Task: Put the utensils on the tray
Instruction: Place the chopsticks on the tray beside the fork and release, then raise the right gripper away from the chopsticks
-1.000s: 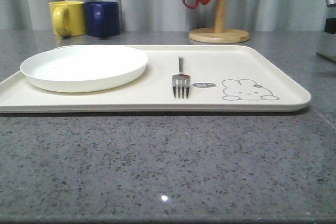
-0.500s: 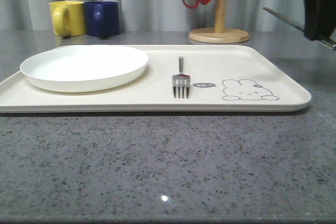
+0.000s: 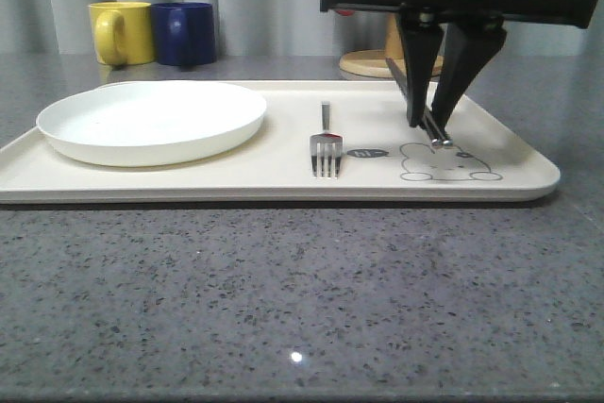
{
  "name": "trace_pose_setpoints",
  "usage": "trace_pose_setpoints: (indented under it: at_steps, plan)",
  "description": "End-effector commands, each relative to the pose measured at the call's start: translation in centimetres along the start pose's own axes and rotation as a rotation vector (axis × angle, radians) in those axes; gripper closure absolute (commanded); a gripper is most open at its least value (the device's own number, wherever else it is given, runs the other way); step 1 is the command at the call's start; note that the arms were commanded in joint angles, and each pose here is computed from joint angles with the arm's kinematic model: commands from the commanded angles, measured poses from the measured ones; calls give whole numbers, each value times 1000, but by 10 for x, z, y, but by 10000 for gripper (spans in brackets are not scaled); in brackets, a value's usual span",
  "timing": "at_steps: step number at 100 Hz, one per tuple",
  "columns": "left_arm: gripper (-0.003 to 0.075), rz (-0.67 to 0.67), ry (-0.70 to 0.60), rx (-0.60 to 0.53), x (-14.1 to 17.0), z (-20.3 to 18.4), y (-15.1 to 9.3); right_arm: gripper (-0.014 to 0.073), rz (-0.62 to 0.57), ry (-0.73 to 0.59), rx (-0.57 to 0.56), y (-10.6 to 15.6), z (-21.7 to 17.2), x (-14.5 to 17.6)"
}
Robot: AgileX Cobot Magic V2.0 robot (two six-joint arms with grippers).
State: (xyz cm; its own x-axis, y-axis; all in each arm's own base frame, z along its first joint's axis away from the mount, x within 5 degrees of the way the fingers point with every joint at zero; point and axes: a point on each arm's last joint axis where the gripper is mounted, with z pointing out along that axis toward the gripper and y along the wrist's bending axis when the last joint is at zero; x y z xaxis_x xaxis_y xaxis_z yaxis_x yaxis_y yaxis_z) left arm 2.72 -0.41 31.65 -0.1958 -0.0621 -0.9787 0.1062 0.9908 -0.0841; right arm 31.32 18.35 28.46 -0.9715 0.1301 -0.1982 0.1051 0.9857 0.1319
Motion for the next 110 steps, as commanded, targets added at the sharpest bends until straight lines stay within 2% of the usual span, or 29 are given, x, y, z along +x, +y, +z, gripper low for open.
trace_pose_setpoints:
  at_steps: [1,37,46,63,72,86,105,110]
  plan:
    - [739,-7,-87,16,-14,-2,-2,663,22,-71,-45,3,-16,-5]
    - [739,-7,-87,16,-14,-2,-2,644,45,-58,-36,7,1,-10]
    - [739,-7,-87,16,-14,-2,-2,551,45,-52,-33,7,2,-9]
    - [739,-7,-87,16,-14,-2,-2,260,43,-50,-29,6,3,-9]
    - [739,-7,-87,16,-14,-2,-2,191,35,-70,-41,6,-1,-10]
    - [739,-7,-87,16,-14,-2,-2,193,-91,-124,-50,5,-24,-11]
    - [739,-7,-87,16,-14,-2,-2,193,-423,-173,-28,-2,-65,-15]
    - [739,-7,-87,16,-14,-2,-2,193,-470,-166,-13,-7,-71,-18]
